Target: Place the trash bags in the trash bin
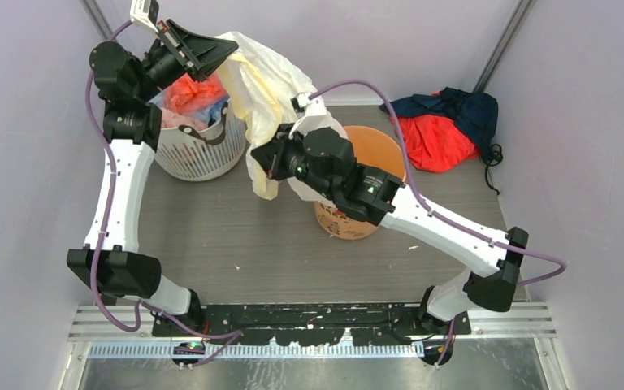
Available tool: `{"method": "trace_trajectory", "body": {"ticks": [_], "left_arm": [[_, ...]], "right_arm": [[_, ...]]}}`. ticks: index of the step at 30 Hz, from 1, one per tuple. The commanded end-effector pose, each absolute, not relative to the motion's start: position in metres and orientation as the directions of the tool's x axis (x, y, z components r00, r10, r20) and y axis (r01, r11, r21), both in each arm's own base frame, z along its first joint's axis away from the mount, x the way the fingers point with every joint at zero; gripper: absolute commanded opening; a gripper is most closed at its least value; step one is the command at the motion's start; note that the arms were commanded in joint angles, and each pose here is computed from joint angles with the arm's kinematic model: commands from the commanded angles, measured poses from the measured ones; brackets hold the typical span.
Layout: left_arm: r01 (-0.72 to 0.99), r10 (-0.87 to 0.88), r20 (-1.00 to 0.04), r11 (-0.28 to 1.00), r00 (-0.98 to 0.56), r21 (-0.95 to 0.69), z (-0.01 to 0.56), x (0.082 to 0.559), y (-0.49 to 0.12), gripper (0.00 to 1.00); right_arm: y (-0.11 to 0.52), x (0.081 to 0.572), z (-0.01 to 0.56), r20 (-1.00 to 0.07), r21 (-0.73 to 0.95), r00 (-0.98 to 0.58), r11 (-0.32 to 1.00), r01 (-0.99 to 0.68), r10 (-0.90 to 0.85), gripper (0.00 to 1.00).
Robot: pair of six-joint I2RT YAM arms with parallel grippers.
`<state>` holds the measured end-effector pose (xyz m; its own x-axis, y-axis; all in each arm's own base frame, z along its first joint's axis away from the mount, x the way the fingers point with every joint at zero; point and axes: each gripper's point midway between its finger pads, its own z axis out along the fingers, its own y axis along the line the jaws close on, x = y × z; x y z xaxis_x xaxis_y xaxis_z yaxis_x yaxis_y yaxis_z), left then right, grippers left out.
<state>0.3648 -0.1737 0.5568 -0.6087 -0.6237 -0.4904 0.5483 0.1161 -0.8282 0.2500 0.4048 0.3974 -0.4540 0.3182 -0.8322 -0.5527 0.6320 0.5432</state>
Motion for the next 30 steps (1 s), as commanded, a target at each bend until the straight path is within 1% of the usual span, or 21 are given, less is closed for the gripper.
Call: {"method": "trace_trajectory", "body": {"ticks": [1, 5, 9, 14, 19, 24, 25, 27, 30], "left_arm": [[0.608, -0.614, -0.566, 0.169, -0.550, -0.775, 0.571, 0.361, -0.165, 0.01], [0.621, -0.621, -0.577, 0.179, -0.530, -0.763, 0.575, 0.362, -0.143, 0.03], [0.643, -0.649, -0.590, 0.198, -0.480, -0.740, 0.588, 0.357, -0.114, 0.03], [0.608, -0.682, -0.579, 0.242, -0.447, -0.756, 0.579, 0.362, -0.086, 0.01], [0.609, -0.681, -0.575, 0.234, -0.454, -0.758, 0.574, 0.358, -0.086, 0.01], [0.638, -0.664, -0.601, 0.236, -0.445, -0.733, 0.584, 0.341, -0.091, 0.03], [0.646, -0.660, -0.608, 0.237, -0.441, -0.725, 0.586, 0.338, -0.092, 0.08], [0.668, -0.655, -0.621, 0.232, -0.429, -0.707, 0.592, 0.331, -0.094, 0.24], [0.707, -0.655, -0.630, 0.202, -0.417, -0.677, 0.605, 0.319, -0.097, 0.32]], "right_arm": [[0.373, 0.241, 0.495, -0.842, 0.535, -0.320, 0.588, -0.607, 0.435, 0.01], [0.354, 0.240, 0.527, -0.872, 0.481, -0.256, 0.628, -0.611, 0.418, 0.01], [0.333, 0.240, 0.560, -0.881, 0.448, -0.180, 0.654, -0.609, 0.437, 0.01], [0.300, 0.239, 0.596, -0.875, 0.427, -0.075, 0.687, -0.588, 0.479, 0.01], [0.281, 0.243, 0.616, -0.874, 0.404, -0.006, 0.718, -0.566, 0.486, 0.01], [0.273, 0.245, 0.632, -0.872, 0.392, 0.021, 0.723, -0.569, 0.489, 0.01], [0.272, 0.245, 0.634, -0.871, 0.390, 0.024, 0.721, -0.572, 0.491, 0.01], [0.272, 0.246, 0.637, -0.872, 0.386, 0.028, 0.721, -0.575, 0.489, 0.01], [0.274, 0.249, 0.636, -0.877, 0.380, 0.026, 0.726, -0.573, 0.480, 0.01]]}}
